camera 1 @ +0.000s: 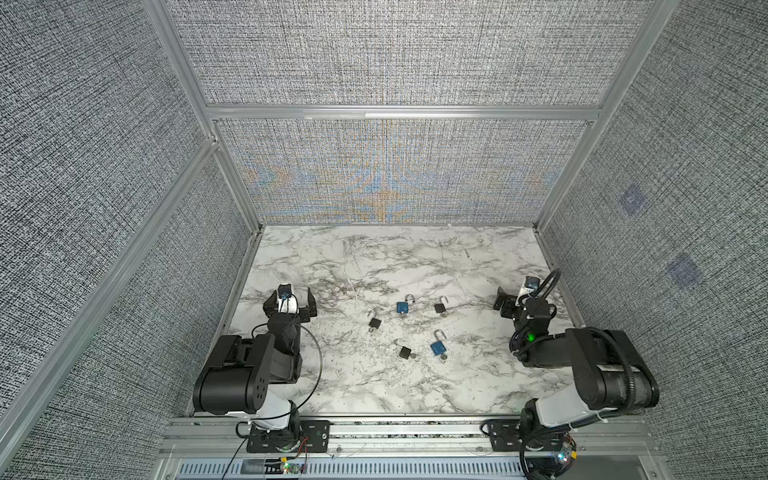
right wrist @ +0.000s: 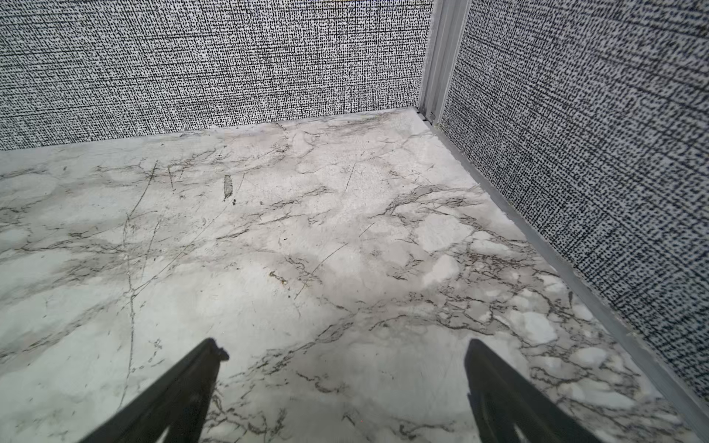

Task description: Lock with the key

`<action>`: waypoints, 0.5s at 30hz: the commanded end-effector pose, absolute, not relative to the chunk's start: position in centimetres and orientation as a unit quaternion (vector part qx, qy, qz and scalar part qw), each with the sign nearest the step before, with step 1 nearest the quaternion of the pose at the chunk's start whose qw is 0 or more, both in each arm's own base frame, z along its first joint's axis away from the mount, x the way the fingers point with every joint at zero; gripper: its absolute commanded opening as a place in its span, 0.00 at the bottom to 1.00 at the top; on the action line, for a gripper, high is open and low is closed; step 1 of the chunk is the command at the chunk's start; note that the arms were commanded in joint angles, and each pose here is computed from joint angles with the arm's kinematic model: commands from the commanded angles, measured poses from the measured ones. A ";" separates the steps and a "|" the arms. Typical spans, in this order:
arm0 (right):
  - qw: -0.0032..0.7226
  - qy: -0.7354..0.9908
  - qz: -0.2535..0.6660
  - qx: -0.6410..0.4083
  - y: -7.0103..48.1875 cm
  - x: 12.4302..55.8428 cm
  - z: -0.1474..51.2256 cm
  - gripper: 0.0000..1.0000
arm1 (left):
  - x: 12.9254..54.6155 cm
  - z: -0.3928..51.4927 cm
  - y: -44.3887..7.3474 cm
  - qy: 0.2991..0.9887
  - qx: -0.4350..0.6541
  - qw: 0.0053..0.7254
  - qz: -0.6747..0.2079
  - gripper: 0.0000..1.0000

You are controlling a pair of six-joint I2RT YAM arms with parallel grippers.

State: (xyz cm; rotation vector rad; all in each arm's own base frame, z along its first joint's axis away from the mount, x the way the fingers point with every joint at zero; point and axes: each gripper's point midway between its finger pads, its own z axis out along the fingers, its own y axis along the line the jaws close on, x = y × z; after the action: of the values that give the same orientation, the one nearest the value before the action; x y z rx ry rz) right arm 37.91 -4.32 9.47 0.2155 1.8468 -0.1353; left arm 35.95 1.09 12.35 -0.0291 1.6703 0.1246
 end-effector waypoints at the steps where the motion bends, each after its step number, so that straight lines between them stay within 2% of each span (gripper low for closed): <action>1: 0.604 0.790 -0.061 0.091 -4.3 38.2 10.0 0.99 | 36.0 13.1 1.0 0.730 -0.011 0.681 0.053 0.99; 15: 0.604 0.789 -0.061 0.091 -4.3 38.2 10.0 0.99 | 36.0 13.1 1.0 0.730 -0.012 0.681 0.052 0.99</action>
State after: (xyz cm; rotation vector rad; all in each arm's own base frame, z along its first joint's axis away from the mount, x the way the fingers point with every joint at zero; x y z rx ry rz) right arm 37.92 -4.19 9.47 0.2126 1.8470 -0.1356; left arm 35.94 1.09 12.33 -0.0285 1.6707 0.1246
